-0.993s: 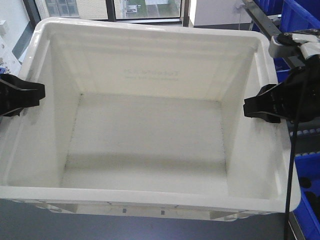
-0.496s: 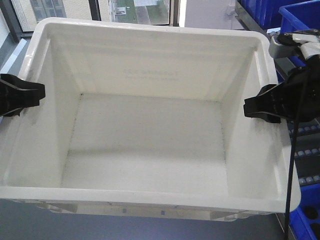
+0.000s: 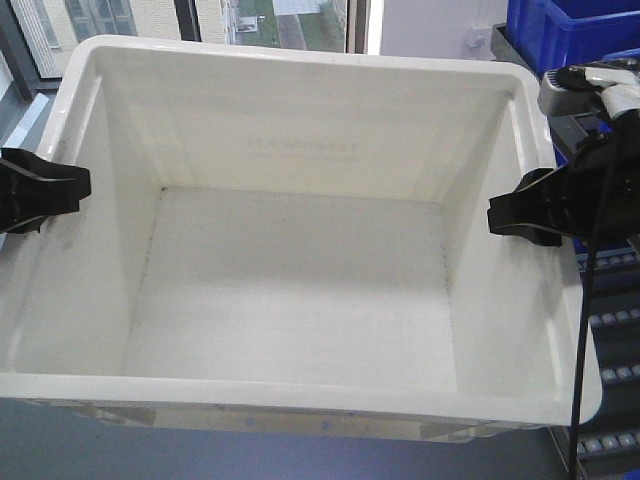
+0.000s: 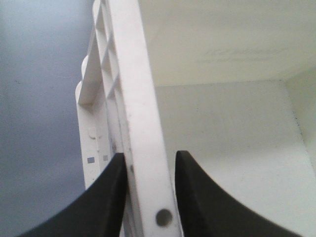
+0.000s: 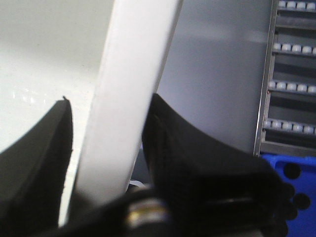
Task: Move bin from left to right shelf
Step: 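Hold the tote with both grippers while the base drives across the room, then hold the tote with both grippers while the base turns toward the other shelf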
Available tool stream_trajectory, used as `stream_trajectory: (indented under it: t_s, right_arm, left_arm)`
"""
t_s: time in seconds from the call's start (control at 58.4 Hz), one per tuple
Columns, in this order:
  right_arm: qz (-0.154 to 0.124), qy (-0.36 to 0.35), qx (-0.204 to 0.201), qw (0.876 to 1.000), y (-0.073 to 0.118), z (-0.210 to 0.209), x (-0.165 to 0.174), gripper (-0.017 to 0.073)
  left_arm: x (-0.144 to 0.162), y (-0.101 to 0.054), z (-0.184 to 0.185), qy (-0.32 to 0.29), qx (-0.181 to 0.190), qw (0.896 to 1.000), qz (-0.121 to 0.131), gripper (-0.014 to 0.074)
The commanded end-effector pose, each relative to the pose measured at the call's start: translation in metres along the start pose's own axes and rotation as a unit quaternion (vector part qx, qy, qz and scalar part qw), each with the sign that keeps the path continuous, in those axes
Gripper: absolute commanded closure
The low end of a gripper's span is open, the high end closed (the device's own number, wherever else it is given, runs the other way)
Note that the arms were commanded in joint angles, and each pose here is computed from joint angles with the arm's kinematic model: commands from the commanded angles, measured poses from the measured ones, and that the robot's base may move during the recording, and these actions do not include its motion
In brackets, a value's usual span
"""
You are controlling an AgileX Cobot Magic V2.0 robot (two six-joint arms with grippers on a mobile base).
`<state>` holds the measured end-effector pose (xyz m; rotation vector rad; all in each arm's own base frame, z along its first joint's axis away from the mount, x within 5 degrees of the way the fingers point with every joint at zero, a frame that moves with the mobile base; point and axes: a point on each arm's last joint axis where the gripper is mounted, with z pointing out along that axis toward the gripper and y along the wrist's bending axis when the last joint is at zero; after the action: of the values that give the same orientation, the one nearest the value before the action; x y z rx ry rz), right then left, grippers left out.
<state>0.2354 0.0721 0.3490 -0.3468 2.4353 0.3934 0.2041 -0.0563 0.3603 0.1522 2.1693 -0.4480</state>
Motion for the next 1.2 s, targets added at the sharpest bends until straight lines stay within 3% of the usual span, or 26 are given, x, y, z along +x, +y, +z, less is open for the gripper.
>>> stream_trajectory:
  t_s: [0.0, 1.181]
  right_arm:
    - [0.003, -0.100, -0.036, 0.994, 0.0135, -0.0233, -0.0195, 0.0564]
    - [0.003, -0.100, -0.036, 0.994, 0.0135, -0.0233, -0.0195, 0.0564]
  left_arm:
    - [-0.0190, -0.0122, -0.0157, -0.078, 0.034, 0.996, -0.023, 0.0600]
    - [-0.0190, -0.0122, -0.0157, -0.078, 0.034, 0.996, -0.023, 0.0600]
